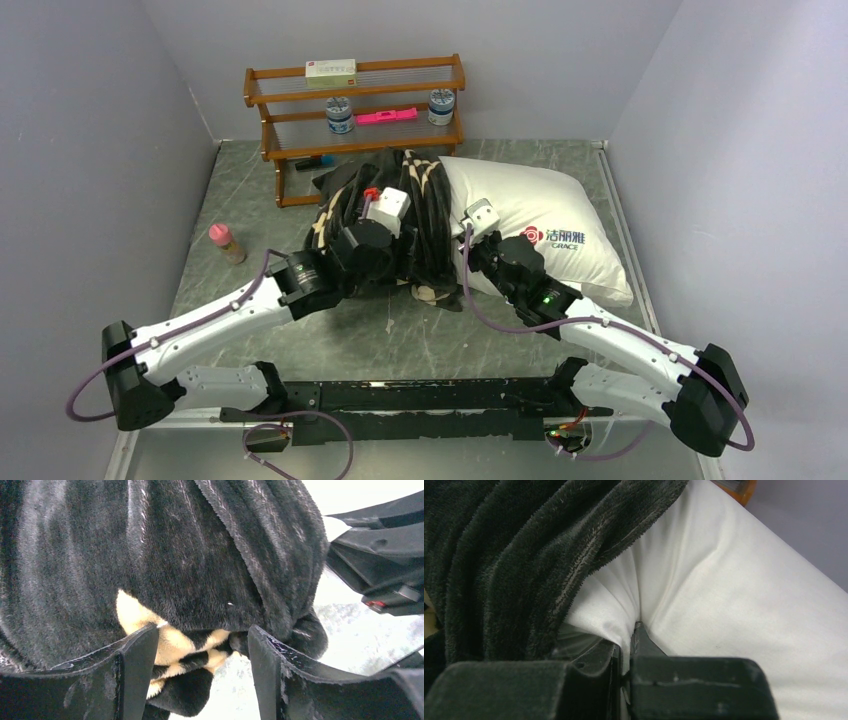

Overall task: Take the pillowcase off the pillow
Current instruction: Remove the pillow from the pillowcase.

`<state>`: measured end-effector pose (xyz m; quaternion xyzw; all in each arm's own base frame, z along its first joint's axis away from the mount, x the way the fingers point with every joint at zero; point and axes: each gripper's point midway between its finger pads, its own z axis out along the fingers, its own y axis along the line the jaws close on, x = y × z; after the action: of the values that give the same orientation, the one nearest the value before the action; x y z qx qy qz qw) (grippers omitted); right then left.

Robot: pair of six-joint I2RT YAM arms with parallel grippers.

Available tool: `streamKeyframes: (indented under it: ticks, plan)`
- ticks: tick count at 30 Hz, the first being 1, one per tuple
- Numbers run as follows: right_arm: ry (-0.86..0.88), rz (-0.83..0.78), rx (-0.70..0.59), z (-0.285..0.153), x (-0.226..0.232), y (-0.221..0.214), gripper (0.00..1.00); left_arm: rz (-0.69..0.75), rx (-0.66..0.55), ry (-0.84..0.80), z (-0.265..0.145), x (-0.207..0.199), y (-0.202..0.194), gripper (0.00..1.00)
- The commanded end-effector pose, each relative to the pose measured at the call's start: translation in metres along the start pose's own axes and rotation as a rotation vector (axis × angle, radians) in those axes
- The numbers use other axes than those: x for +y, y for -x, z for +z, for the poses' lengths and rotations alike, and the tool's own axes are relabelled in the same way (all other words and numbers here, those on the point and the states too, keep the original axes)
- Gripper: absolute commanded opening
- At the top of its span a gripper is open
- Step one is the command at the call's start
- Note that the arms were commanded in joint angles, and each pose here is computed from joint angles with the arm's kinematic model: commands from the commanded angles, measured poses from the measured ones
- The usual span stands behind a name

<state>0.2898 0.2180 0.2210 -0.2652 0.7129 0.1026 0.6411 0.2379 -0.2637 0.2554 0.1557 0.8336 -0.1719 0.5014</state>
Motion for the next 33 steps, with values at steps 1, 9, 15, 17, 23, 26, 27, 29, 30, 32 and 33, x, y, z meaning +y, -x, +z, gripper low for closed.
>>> streamKeyframes:
  ticks: [1,9,15,17,23,26,27,29,30,32,33]
  plan:
    - [-0.071,0.054,-0.093,0.005,-0.017,0.032,0.00,-0.003,-0.098,0.079,0.012,0.007,0.016,0.71]
    - [-0.077,0.053,-0.092,0.004,-0.018,0.031,0.00,0.046,-0.096,0.202,0.037,0.029,-0.014,0.50]
    - [-0.120,0.041,-0.102,-0.003,-0.028,0.034,0.00,0.110,-0.071,0.299,0.036,0.053,-0.022,0.08]
    - [-0.160,0.047,-0.106,-0.006,-0.036,0.034,0.00,0.122,-0.078,0.324,0.029,0.062,-0.019,0.05]
    - [-0.299,0.092,-0.141,-0.023,-0.063,0.044,0.00,0.142,-0.123,0.480,-0.005,0.107,-0.001,0.05]
    - [-0.347,0.115,-0.172,-0.034,-0.074,0.051,0.00,0.151,-0.108,0.542,-0.016,0.128,0.003,0.05]
    - [-0.357,0.121,-0.183,-0.037,-0.076,0.054,0.00,0.153,-0.102,0.558,-0.019,0.134,0.003,0.05]
    - [-0.378,0.130,-0.202,-0.044,-0.082,0.058,0.00,0.151,-0.101,0.588,-0.025,0.146,0.006,0.05]
    - [-0.387,0.133,-0.211,-0.048,-0.084,0.060,0.00,0.153,-0.102,0.598,-0.028,0.151,0.008,0.05]
    - [-0.405,0.141,-0.226,-0.054,-0.089,0.064,0.00,0.144,-0.110,0.627,-0.035,0.163,0.012,0.05]
    - [-0.412,0.143,-0.232,-0.057,-0.091,0.066,0.00,0.142,-0.113,0.643,-0.038,0.169,0.014,0.05]
